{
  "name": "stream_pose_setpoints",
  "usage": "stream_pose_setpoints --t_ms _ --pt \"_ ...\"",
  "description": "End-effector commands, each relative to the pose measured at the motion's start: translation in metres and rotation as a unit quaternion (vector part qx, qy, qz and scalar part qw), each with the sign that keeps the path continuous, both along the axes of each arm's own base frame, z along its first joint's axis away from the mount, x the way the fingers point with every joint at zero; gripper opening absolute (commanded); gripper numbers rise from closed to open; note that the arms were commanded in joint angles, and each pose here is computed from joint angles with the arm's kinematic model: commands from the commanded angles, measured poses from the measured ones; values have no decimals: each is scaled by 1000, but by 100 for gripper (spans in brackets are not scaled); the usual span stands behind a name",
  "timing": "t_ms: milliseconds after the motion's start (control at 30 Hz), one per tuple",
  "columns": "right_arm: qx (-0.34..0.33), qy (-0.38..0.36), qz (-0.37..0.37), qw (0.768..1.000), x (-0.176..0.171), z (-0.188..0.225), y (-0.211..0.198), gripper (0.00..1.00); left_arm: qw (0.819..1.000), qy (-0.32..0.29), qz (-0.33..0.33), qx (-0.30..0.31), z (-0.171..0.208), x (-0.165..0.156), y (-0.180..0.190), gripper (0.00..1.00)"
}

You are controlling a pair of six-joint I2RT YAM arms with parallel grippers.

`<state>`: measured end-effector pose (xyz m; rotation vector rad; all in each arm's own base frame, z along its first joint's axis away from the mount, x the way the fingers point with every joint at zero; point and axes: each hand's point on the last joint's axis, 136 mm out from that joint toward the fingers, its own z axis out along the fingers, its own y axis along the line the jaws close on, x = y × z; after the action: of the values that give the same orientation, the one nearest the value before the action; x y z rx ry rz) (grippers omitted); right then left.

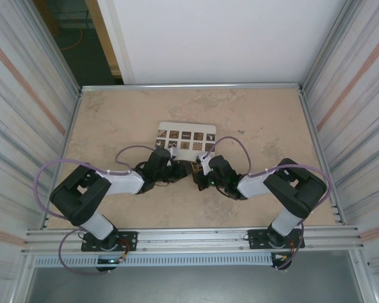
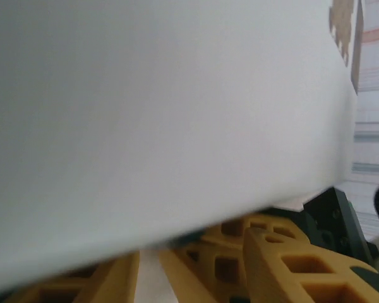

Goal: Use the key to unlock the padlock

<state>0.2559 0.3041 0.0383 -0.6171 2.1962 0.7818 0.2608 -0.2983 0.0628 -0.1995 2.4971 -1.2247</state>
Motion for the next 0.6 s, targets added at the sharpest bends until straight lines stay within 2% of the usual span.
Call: stream_pose_setpoints --t_ms 0,300,567 --pt "21 4 2 1000 -3 2 5 0 1000 1 -13 -13 12 -12 1 52" --pt "23 41 10 999 -16 5 5 0 1000 -15 23 -4 26 -24 41 59" --pt "38 136 15 990 -31 19 4 0 994 -41 97 -27 38 -34 81 63"
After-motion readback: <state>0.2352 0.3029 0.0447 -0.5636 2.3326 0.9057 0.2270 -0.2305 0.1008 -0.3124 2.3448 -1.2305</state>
